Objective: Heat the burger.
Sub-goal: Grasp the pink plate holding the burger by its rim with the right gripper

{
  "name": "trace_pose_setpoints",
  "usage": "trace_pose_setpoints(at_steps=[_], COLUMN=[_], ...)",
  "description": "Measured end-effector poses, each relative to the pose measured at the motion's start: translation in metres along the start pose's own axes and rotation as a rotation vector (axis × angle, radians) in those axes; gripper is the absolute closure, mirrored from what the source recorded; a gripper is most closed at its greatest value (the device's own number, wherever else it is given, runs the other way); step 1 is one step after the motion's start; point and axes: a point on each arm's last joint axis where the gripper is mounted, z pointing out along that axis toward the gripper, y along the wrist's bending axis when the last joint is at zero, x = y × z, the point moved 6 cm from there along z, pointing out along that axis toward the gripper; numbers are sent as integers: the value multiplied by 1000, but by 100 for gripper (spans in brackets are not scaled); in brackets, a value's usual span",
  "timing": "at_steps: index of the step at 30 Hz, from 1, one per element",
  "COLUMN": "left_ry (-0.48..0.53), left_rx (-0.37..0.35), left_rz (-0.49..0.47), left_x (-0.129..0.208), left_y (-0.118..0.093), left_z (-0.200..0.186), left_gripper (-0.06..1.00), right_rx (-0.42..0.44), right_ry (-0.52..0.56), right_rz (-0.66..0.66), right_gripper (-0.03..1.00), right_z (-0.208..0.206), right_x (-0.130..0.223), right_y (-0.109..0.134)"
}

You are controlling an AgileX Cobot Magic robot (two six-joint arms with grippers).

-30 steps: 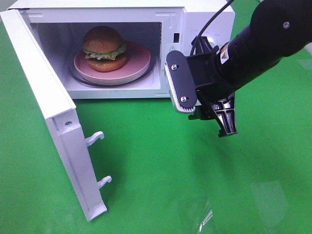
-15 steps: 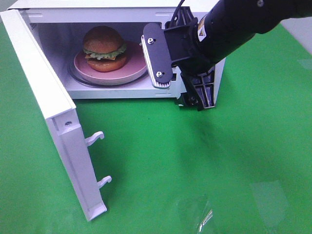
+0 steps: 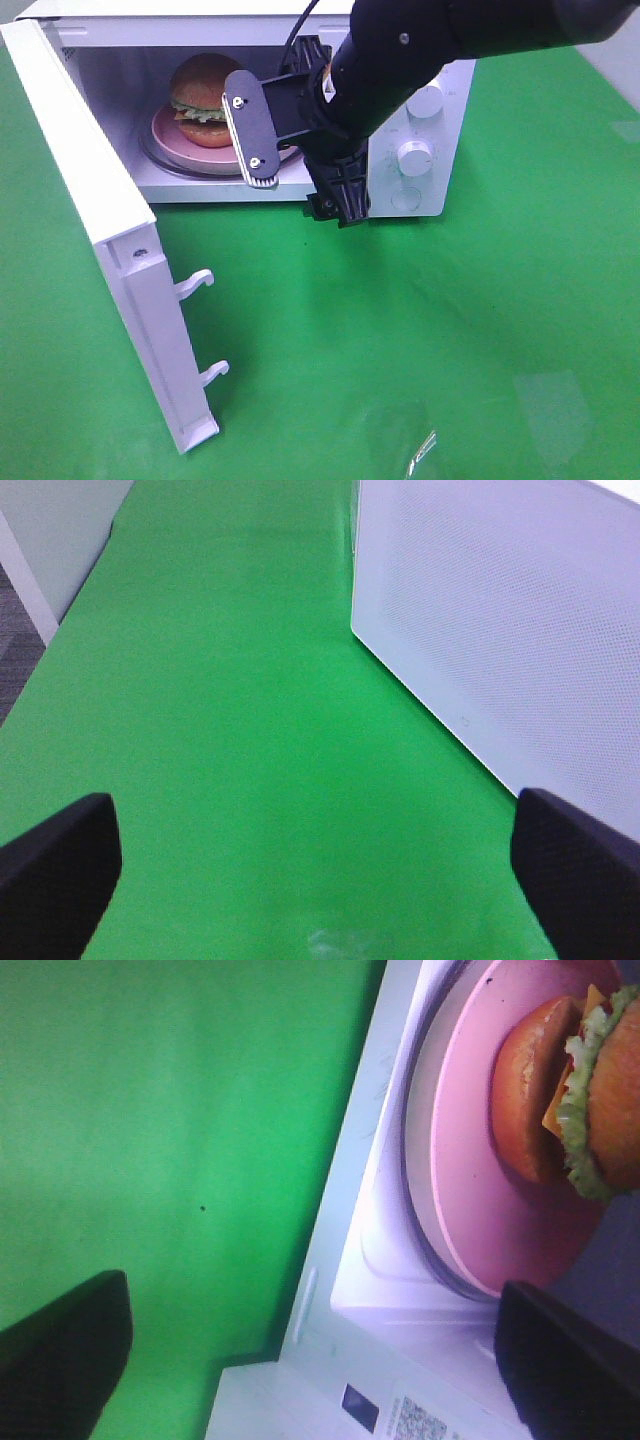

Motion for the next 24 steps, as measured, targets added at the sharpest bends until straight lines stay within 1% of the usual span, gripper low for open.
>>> trace_pose_setpoints(at_steps=[6,9,12,14,19,24], left_ry=[0,0,0,0,0,0], left_rx=[0,0,0,0,0,0], left_rz=[0,0,0,0,0,0], left_x=[0,0,0,0,0,0], left_y=[0,0,0,0,0,0], left_z=[0,0,0,0,0,0], left_gripper=[-3,-3,-3,-3,-3,-3], right_rx=[-5,13,17,25,23,39], right_ry=[1,-4,-5,-7,-7,-12], right_rz=[18,26,27,45,54,74], right_gripper=[4,5,5,6,6,7], right_z=[21,34,40,54,66,83], right_x=[-4,-8,-10,-13,-14,-19], right_y=[-4,-15,-17,-23,-23,-30])
